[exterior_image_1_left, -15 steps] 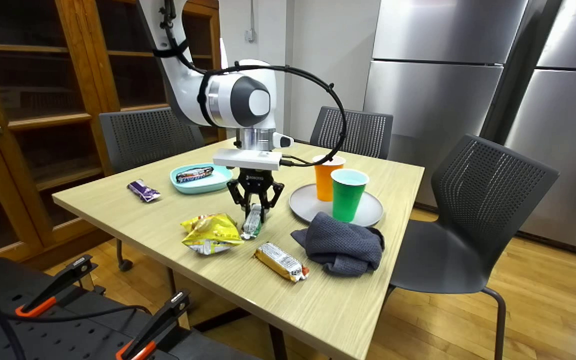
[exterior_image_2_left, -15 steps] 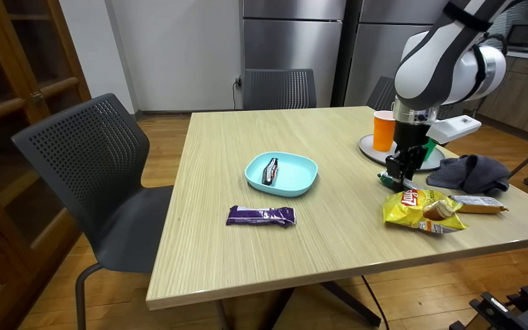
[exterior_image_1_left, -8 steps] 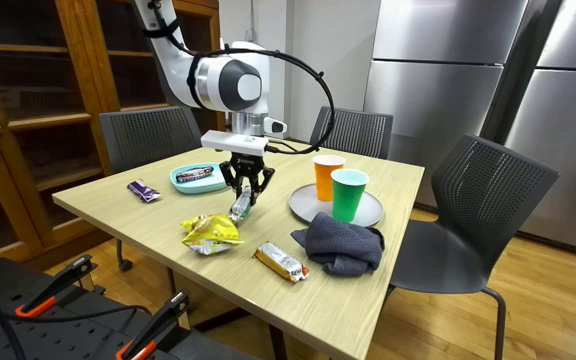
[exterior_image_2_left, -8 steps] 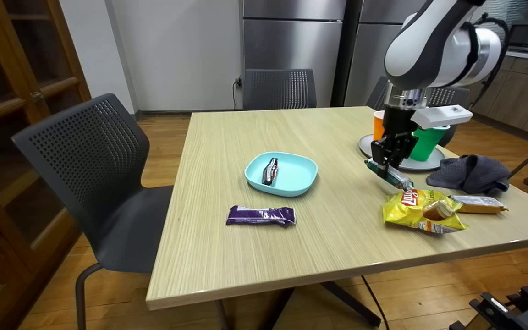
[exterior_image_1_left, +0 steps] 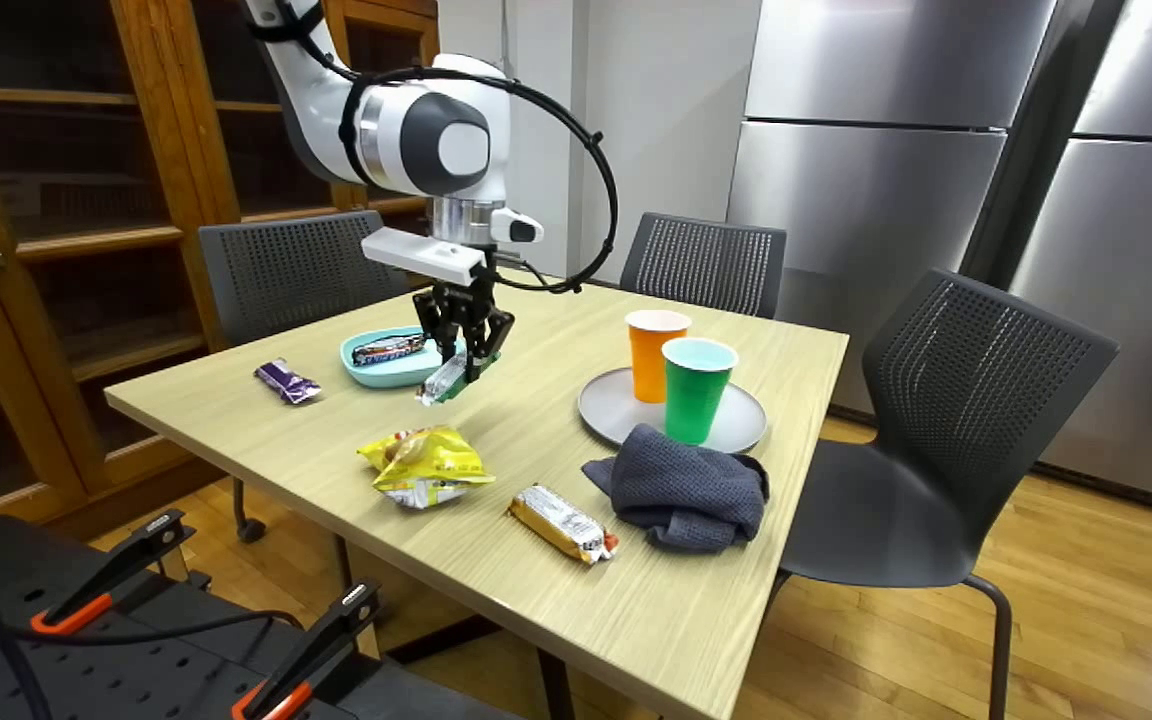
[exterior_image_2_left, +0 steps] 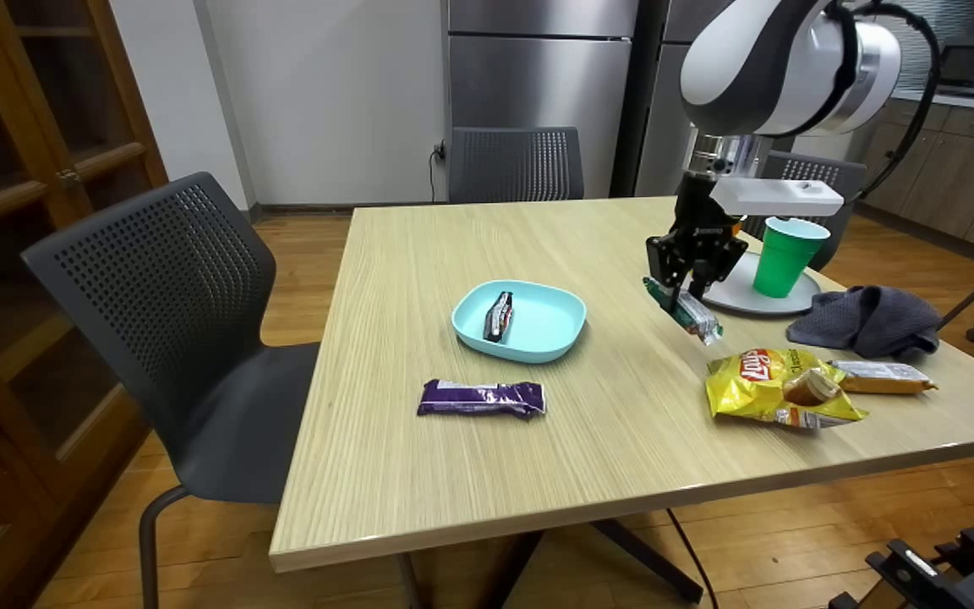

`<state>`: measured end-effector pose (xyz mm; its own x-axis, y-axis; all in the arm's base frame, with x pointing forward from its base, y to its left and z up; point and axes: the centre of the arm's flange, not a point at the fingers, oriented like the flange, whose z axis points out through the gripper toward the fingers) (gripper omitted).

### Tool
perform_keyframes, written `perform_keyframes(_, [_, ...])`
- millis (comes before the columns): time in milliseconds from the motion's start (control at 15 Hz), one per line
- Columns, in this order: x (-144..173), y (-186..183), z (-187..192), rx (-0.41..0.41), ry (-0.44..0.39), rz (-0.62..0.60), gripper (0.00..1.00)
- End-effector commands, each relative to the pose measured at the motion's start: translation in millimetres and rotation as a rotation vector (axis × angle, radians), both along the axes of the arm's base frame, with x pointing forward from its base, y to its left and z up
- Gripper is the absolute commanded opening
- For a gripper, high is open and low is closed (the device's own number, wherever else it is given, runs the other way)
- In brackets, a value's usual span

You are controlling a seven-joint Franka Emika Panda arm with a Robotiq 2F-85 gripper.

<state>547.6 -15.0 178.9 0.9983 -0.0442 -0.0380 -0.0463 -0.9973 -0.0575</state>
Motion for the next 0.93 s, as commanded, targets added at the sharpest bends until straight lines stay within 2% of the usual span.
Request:
perform_keyframes(0, [2.7, 26.5, 18.2, 0.019, -0.01, -0.071, 0.12])
perform_keyframes(867, [44.0, 113.0, 25.7, 0.064, -0.04, -0.195, 0.12])
